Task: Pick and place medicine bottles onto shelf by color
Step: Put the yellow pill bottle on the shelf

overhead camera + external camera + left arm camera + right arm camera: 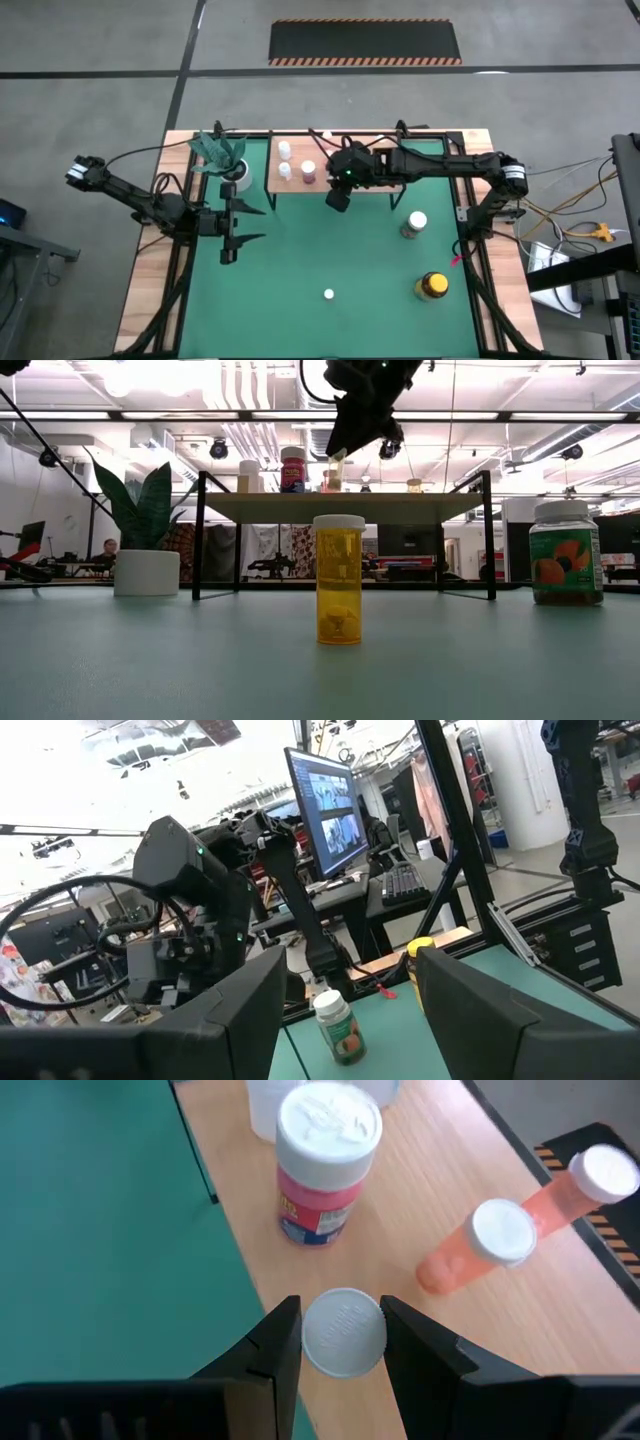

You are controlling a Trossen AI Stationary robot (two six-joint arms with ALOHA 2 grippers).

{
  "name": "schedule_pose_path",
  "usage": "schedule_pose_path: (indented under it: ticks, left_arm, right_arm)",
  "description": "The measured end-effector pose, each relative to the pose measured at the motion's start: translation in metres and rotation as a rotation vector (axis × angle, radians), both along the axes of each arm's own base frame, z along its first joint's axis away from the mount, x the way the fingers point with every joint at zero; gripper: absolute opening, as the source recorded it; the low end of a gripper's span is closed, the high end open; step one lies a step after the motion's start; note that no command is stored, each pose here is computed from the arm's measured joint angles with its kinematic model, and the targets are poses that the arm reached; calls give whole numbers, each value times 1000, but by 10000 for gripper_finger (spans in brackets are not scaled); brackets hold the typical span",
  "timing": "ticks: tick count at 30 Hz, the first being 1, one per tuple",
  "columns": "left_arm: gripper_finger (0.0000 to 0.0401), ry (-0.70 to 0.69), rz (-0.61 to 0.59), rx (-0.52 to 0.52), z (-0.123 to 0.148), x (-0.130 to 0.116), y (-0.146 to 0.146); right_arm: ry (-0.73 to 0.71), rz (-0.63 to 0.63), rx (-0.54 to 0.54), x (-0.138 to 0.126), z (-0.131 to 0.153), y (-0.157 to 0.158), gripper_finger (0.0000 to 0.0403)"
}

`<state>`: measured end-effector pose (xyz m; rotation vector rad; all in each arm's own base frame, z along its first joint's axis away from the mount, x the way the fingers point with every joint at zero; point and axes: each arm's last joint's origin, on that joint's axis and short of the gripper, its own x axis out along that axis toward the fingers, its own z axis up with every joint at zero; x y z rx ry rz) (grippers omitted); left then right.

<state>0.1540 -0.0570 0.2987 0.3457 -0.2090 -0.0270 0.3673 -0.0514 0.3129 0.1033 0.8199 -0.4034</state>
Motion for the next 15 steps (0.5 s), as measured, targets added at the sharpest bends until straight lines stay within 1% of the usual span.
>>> schedule_pose_path:
  ticks: [5, 15]
  left_arm:
    - [206, 0, 3, -1, 0, 0, 0]
    - [206, 0, 3, -1, 0, 0, 0]
  right_arm:
    - [-17, -4, -2, 2, 0, -1, 114]
    - [10, -7, 0, 5, -7, -3, 114]
